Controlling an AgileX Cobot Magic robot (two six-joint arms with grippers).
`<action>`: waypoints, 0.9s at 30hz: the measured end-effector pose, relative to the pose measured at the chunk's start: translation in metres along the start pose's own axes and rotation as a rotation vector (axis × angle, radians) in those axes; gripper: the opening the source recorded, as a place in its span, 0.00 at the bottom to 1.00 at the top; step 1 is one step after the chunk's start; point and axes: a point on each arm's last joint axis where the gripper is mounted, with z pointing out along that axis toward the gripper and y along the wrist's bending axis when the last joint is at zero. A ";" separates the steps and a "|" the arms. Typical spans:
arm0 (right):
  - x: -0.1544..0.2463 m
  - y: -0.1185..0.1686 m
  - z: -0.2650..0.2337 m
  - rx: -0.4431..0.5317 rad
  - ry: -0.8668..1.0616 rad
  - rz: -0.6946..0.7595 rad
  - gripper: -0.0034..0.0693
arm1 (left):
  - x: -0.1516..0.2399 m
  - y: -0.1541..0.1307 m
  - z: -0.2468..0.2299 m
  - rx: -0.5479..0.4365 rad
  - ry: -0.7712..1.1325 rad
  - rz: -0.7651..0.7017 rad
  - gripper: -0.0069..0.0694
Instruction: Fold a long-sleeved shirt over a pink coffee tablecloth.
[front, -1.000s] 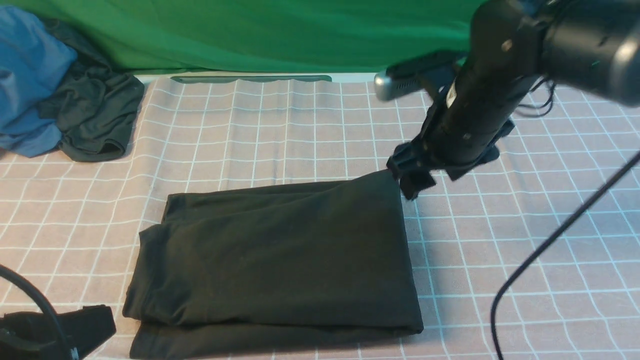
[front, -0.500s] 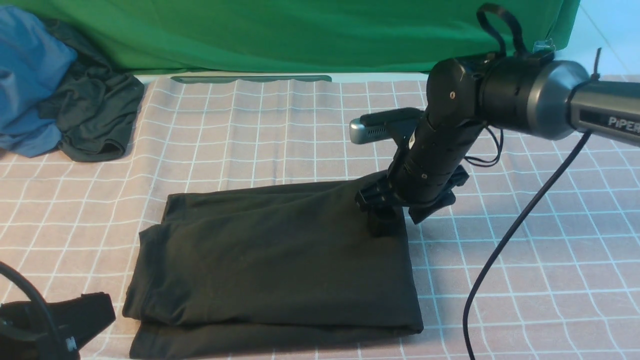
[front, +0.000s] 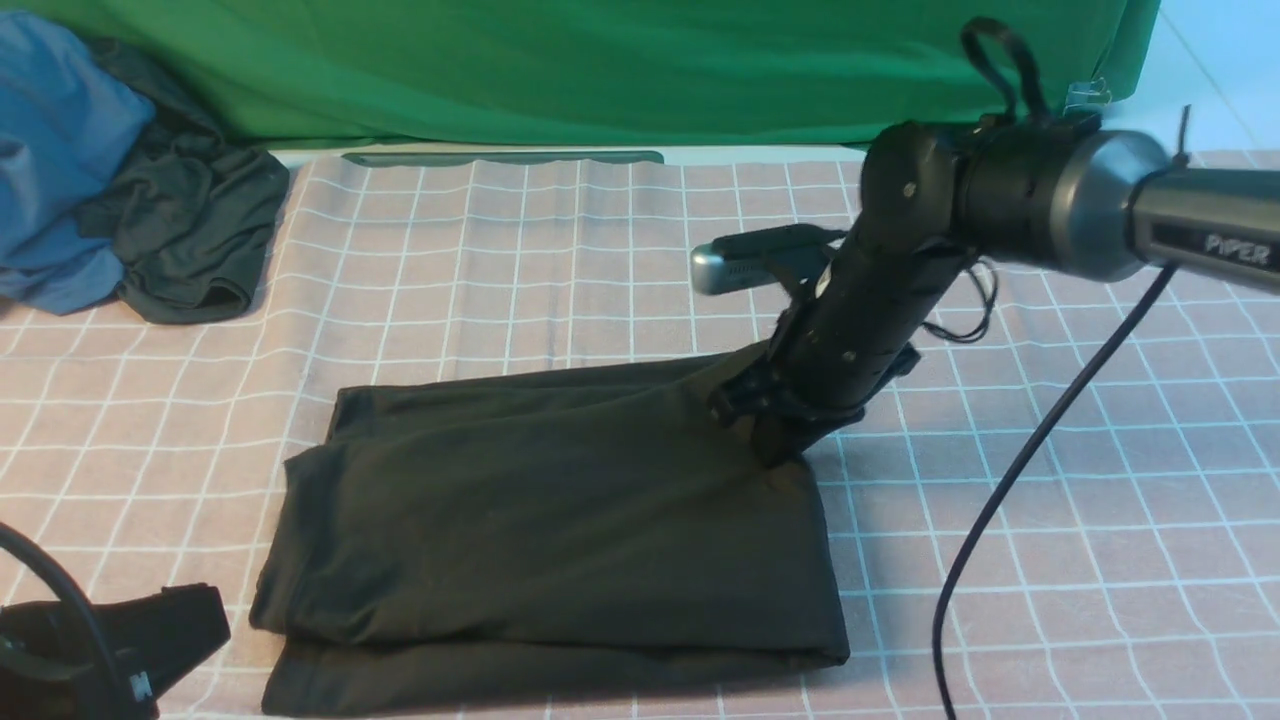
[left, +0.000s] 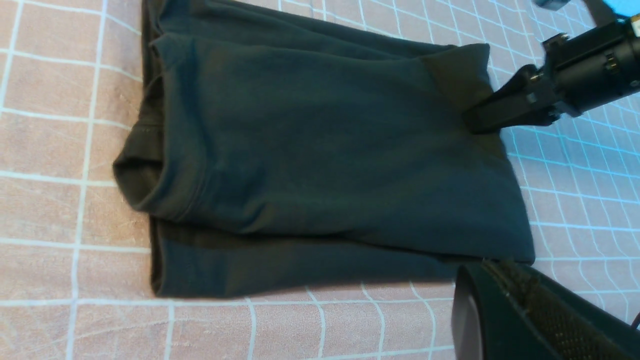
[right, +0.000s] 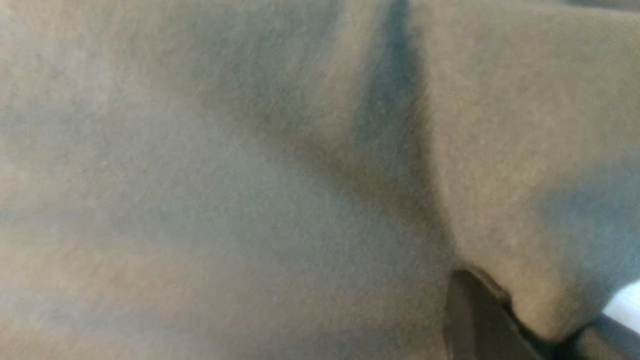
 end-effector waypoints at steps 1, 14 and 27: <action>0.000 -0.003 -0.004 0.004 0.000 0.002 0.20 | 0.000 0.000 0.000 0.000 -0.001 0.000 0.11; 0.007 -0.039 -0.029 0.050 0.061 0.009 0.59 | -0.003 -0.001 0.000 0.006 -0.030 0.003 0.11; 0.038 -0.011 -0.189 0.203 -0.174 -0.092 0.10 | -0.004 0.004 0.000 -0.041 -0.046 0.050 0.11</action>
